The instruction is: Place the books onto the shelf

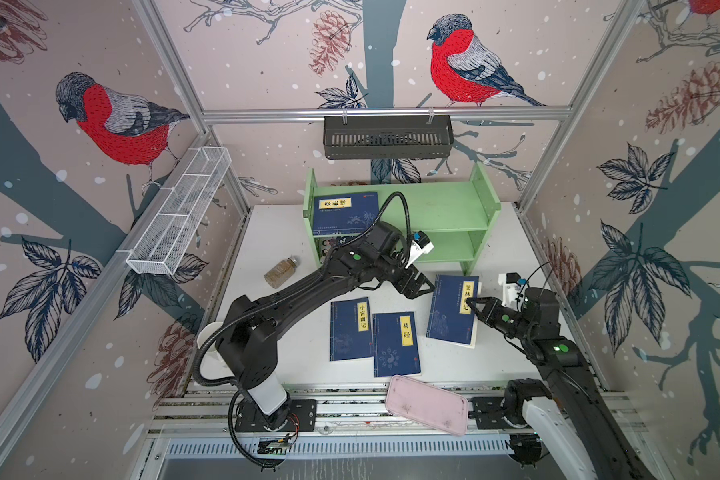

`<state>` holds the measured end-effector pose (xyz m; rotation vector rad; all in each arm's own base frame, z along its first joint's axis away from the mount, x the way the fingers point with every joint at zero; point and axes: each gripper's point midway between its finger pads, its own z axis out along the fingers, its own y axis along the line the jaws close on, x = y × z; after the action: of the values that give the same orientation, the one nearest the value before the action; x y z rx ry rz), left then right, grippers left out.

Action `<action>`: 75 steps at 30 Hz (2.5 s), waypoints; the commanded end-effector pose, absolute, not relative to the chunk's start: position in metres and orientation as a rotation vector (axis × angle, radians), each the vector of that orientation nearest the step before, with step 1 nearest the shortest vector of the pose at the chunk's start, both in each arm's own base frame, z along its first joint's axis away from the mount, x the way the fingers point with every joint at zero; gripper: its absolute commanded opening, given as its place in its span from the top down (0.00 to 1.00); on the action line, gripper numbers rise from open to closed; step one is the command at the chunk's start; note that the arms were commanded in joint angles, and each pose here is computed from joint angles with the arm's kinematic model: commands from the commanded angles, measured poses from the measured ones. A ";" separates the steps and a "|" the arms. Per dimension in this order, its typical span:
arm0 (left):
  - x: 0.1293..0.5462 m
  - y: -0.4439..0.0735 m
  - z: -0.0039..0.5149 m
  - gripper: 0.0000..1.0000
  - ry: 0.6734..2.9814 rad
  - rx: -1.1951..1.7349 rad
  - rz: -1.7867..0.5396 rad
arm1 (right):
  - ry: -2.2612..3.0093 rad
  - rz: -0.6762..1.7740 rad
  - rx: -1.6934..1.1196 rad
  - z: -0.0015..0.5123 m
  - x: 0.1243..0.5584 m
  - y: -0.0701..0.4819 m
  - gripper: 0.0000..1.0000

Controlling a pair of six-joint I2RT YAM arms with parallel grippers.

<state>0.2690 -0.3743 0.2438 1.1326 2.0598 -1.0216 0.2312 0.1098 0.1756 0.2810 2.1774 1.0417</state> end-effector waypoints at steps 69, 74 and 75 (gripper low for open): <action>0.288 -0.226 0.498 1.00 1.498 0.522 -1.501 | 1.443 1.490 -0.290 0.415 0.212 0.214 0.10; 0.290 -0.204 0.503 1.00 1.397 0.425 -1.659 | 1.466 1.527 -0.362 0.415 0.216 0.251 0.10; 0.288 -0.203 0.504 1.00 1.388 0.427 -1.659 | 1.475 1.527 -0.365 0.414 0.218 0.257 0.10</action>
<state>0.3147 -0.2097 0.4596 0.3585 1.5823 -1.5592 0.2182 0.2496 0.3948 -0.3316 1.5638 1.5244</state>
